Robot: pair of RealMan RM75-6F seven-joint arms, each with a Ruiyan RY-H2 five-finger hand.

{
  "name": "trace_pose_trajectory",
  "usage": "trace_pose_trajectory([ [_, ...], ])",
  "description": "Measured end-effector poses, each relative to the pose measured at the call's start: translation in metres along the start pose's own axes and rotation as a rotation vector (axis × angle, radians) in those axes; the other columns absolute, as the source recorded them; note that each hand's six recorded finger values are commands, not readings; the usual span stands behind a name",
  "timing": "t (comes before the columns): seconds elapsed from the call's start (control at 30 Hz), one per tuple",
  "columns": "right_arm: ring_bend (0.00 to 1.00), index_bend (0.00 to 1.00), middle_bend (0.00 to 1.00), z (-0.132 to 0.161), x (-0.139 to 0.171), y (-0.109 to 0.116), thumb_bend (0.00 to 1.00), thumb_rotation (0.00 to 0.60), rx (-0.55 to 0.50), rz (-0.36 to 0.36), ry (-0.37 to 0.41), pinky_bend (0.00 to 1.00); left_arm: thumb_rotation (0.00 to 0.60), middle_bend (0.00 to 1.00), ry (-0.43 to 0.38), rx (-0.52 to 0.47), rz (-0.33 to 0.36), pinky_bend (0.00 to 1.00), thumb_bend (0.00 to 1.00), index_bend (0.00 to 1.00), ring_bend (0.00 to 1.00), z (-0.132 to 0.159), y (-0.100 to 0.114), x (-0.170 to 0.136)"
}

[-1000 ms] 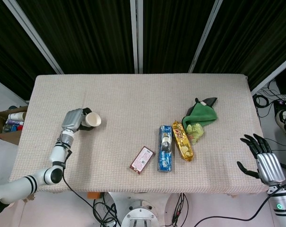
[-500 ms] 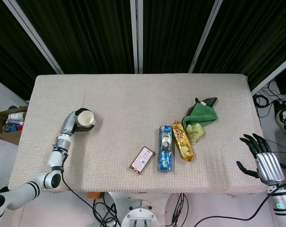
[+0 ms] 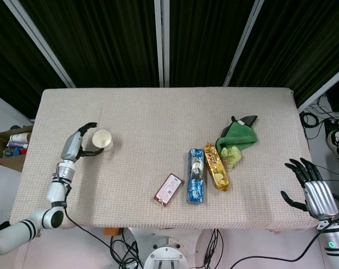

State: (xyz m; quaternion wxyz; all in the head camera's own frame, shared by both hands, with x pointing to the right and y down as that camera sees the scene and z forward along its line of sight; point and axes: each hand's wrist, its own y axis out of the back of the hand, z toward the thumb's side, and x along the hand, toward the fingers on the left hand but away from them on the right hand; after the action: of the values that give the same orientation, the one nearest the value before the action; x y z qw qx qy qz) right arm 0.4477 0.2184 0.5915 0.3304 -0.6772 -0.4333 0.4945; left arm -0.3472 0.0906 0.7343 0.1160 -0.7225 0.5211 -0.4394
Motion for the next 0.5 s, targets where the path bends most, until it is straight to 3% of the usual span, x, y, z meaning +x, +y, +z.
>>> trace_pose_trajectory([
  [0.13, 0.02, 0.18, 0.14, -0.001, -0.001, 0.004, 0.21, 0.6, 0.012, -0.003, -0.001, 0.11, 0.6, 0.18, -0.044, 0.123, 0.063, 0.17, 0.16, 0.16, 0.14, 0.007, 0.028, -0.014],
  [0.23, 0.02, 0.18, 0.14, -0.003, -0.001, 0.009, 0.21, 0.6, 0.015, -0.006, -0.006, 0.11, 0.6, 0.18, -0.038, 0.273, 0.099, 0.17, 0.16, 0.17, 0.14, 0.004, 0.047, -0.026],
  [0.4, 0.02, 0.18, 0.14, -0.007, -0.004, 0.014, 0.21, 0.6, 0.022, -0.01, -0.014, 0.11, 0.6, 0.18, 0.008, 0.598, 0.199, 0.17, 0.16, 0.19, 0.14, -0.005, 0.086, -0.062],
  [0.5, 0.02, 0.18, 0.14, -0.007, -0.006, 0.015, 0.21, 0.6, 0.027, -0.008, -0.011, 0.11, 0.6, 0.18, 0.071, 0.739, 0.239, 0.16, 0.16, 0.19, 0.14, -0.018, 0.108, -0.102],
])
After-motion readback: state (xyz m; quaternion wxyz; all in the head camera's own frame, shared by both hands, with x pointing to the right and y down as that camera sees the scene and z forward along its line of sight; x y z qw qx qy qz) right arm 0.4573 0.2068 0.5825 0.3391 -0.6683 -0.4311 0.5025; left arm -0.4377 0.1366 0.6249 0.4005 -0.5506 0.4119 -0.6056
